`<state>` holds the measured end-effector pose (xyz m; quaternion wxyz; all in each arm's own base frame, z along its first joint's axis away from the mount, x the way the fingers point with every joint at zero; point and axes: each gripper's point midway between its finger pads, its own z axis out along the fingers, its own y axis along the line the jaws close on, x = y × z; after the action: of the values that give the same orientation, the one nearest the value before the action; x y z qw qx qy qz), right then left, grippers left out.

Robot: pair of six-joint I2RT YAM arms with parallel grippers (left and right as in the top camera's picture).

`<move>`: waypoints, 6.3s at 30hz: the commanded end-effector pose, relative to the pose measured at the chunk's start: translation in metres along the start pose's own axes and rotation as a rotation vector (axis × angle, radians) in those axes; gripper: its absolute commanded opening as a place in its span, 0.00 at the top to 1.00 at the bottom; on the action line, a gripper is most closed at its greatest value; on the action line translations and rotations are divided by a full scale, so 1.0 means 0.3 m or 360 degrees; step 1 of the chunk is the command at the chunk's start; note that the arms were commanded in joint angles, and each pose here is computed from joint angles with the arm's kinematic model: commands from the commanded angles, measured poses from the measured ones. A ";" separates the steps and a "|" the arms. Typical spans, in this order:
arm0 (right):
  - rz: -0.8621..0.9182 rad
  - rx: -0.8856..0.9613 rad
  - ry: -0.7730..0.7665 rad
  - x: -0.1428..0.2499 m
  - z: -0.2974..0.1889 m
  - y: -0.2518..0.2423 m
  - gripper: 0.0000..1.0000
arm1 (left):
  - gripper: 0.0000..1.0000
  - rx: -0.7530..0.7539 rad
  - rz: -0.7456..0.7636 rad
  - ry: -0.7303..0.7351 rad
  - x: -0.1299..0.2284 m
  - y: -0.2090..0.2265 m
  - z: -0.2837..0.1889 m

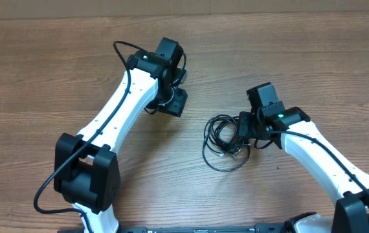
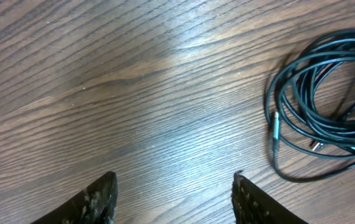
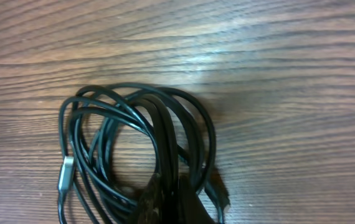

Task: Untangle cables

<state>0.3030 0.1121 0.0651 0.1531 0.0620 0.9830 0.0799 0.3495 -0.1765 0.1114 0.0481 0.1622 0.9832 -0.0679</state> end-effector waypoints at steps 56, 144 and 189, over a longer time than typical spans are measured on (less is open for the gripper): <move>0.0797 -0.0069 0.0080 0.014 -0.010 0.031 0.96 | 0.19 0.0583 0.0883 -0.0223 -0.107 -0.379 0.421; 0.0523 0.0065 -0.0212 -0.155 -0.242 -0.166 0.43 | 0.40 0.0424 0.0340 -0.0732 -0.255 -0.185 -0.178; 0.0545 0.0136 -0.0064 -0.058 -0.272 -0.198 0.42 | 0.94 0.0192 0.0939 -0.0352 -0.224 -0.333 0.548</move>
<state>0.2821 0.0399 0.1227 0.1327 0.2408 0.9601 0.0517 0.4088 -0.3438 0.0096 0.2263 0.4397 0.8542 -0.1605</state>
